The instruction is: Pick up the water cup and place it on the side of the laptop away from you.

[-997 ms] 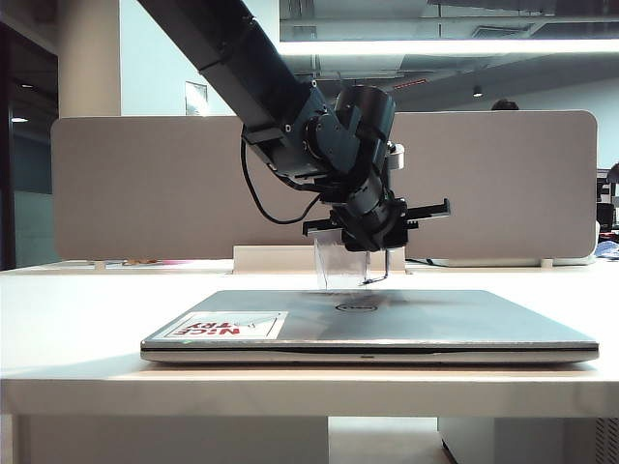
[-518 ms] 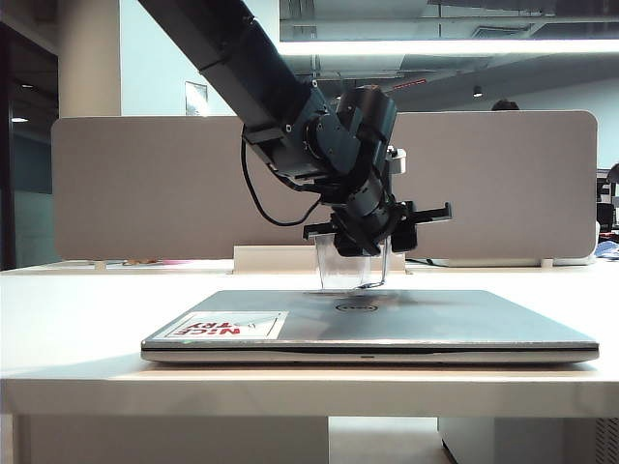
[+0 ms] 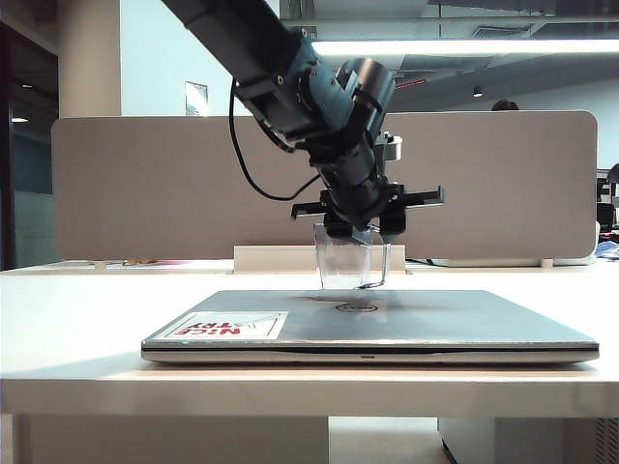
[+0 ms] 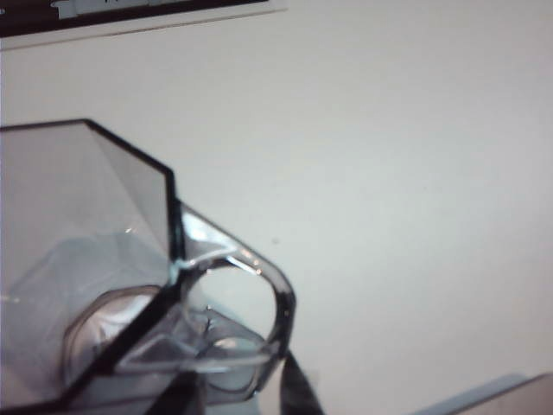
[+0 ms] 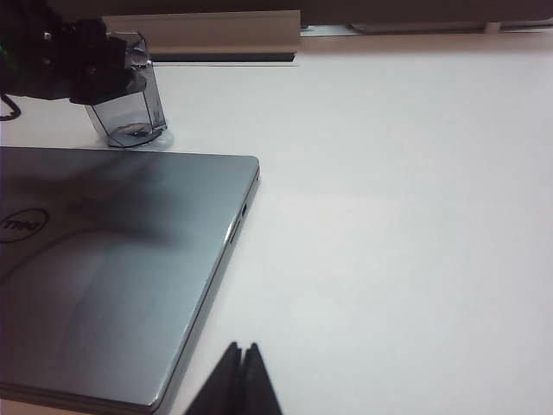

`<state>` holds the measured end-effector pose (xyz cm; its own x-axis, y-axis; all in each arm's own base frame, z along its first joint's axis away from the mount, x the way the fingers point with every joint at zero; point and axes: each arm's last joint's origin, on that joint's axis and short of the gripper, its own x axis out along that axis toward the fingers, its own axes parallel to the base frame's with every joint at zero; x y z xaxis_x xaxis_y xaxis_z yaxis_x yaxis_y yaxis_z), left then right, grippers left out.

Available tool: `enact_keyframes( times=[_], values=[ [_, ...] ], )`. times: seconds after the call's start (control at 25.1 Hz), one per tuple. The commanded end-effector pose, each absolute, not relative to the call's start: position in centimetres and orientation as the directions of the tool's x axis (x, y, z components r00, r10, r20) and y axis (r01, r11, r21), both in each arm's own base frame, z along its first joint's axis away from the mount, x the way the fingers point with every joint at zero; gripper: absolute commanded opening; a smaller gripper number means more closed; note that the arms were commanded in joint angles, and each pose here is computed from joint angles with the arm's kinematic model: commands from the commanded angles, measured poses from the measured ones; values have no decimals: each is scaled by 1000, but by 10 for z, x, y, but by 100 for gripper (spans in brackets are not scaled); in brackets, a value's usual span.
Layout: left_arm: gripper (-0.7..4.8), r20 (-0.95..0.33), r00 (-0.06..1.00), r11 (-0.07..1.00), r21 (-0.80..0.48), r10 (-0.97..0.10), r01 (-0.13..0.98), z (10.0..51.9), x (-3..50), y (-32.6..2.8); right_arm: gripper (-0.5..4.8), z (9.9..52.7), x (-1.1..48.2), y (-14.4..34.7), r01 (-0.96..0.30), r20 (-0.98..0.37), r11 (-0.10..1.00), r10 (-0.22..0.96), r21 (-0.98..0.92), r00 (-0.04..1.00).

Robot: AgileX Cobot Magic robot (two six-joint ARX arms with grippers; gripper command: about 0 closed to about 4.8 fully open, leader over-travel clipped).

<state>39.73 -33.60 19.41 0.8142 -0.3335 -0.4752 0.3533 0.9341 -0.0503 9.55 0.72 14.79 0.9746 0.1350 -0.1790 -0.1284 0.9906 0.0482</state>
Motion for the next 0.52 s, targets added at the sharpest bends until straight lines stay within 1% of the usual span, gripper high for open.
enact_keyframes(
  times=[0.04,0.16,0.36,0.4,0.52],
  values=[
    [102,-519,787,929,-40,-334,367,196,393,-335,-8,147,96,7,-133,-176,990,140,49,975],
    [98,-550,758,919,-48,-352,392,194,391,-334,-8,147,96,7,-133,-176,990,140,49,975],
    [69,-571,741,915,-44,-353,402,192,389,-335,-8,147,96,7,-134,-176,990,141,50,974],
    [23,-566,744,913,-41,-356,405,192,389,-335,-8,147,96,8,-140,-175,989,147,51,974],
    [-4,-549,753,913,-48,-362,404,194,391,-335,-8,148,96,8,-149,-173,987,156,52,972]
  ],
)
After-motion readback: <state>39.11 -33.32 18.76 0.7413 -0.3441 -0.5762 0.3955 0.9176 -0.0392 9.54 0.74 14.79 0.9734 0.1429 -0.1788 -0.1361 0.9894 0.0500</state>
